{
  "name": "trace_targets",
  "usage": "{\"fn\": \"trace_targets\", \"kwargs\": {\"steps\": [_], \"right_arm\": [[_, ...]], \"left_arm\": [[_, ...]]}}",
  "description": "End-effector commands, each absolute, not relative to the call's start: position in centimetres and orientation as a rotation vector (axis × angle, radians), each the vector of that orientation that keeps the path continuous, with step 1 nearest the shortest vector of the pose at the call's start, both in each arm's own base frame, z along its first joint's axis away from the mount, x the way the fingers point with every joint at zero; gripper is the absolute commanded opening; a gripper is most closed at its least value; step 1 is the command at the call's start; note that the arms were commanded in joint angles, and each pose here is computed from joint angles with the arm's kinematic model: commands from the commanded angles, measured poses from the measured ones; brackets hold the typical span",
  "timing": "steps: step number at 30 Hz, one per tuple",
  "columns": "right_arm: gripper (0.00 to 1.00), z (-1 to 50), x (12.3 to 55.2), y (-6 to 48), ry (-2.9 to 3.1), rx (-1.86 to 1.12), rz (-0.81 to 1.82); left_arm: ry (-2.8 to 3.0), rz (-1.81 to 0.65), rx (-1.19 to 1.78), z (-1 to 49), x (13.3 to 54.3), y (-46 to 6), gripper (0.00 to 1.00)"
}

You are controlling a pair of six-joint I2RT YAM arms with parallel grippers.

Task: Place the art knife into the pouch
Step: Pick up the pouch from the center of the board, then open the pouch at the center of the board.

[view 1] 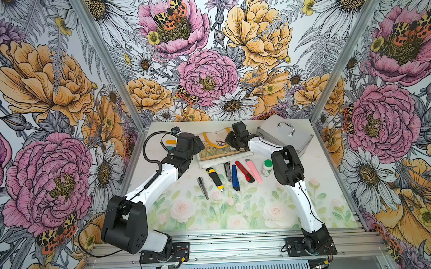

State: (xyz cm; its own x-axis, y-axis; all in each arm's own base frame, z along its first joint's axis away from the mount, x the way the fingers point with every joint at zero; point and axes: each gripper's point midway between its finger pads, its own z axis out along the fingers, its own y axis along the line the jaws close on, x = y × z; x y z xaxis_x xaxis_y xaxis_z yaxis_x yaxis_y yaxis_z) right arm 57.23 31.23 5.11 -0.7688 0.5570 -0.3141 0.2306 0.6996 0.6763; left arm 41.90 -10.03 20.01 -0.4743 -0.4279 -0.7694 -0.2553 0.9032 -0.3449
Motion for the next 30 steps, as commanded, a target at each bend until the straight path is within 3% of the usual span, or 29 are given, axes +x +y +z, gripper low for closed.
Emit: {"fn": "trace_targets", "kwargs": {"steps": [1,8,17,25,30], "right_arm": [[0.03,6.2,57.4,31.9,2.387,0.556,0.88],[0.0,10.4,57.7,31.7,2.322,0.468,0.878],[0.0,25.6,55.4,31.6,2.1,0.101,0.916],[0.0,37.8,49.8,30.5,1.893,-0.237,1.011],[0.0,43.4,46.7,29.4,1.766,-0.4,1.064]], "left_arm": [[2.116,-0.196,-0.5,18.8,41.8,-9.6,0.99],[2.113,-0.197,-0.503,18.8,41.6,-9.4,0.99],[2.067,-0.128,-0.451,21.1,41.8,-8.2,0.99],[1.913,-0.196,-0.477,27.8,42.2,-4.2,0.99],[1.752,-0.29,-0.466,33.2,40.2,-1.3,0.99]]}}
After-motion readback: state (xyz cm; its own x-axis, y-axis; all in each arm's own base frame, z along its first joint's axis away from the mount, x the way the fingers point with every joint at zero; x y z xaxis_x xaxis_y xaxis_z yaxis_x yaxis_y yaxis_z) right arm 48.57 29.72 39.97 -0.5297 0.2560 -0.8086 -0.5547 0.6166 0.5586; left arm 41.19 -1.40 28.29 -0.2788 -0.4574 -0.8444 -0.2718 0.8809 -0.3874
